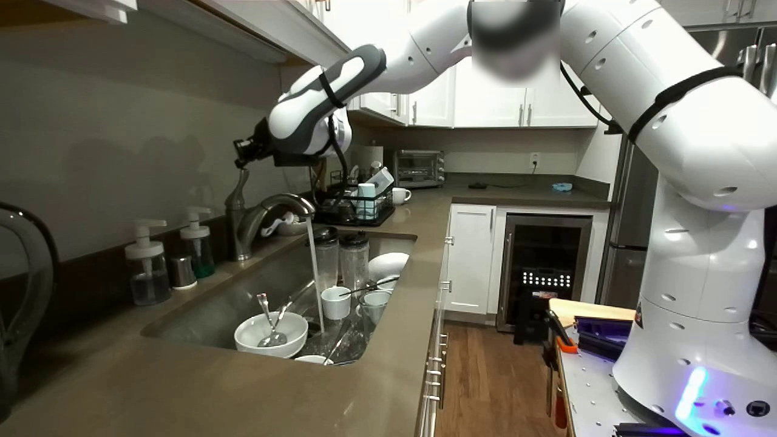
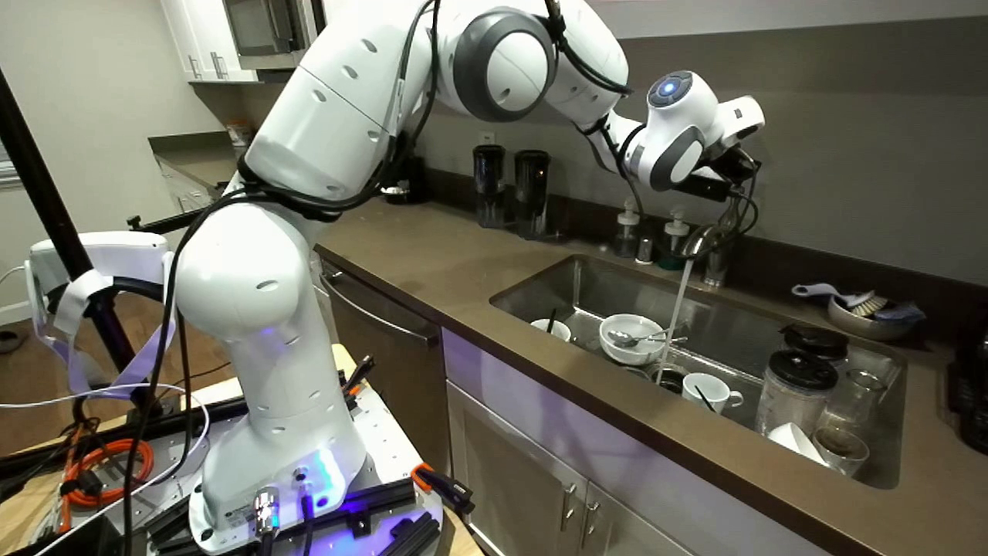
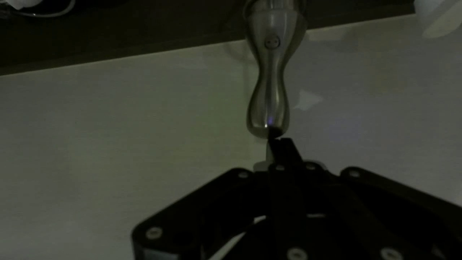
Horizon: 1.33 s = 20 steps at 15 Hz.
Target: Close the tap
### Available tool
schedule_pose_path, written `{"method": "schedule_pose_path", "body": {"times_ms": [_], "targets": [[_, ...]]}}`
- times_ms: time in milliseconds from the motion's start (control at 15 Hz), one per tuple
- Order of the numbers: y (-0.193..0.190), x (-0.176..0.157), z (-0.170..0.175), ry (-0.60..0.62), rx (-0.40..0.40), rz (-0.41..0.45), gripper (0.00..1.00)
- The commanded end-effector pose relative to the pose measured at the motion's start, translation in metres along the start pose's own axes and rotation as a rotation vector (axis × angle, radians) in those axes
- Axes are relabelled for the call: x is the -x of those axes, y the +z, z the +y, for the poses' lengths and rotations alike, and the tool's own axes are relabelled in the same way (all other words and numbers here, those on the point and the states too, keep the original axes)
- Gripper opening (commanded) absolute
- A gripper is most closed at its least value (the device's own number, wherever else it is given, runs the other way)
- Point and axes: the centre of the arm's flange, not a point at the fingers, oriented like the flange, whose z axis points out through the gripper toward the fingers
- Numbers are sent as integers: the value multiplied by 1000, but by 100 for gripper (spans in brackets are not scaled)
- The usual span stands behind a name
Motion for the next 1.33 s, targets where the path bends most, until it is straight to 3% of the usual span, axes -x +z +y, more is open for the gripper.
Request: {"method": "schedule_pose_path", "body": {"times_ms": [0,1267], "targets": [[-6,3,3,15,12,-43,4],[-4,30,6,41,-6,-17,3]]}}
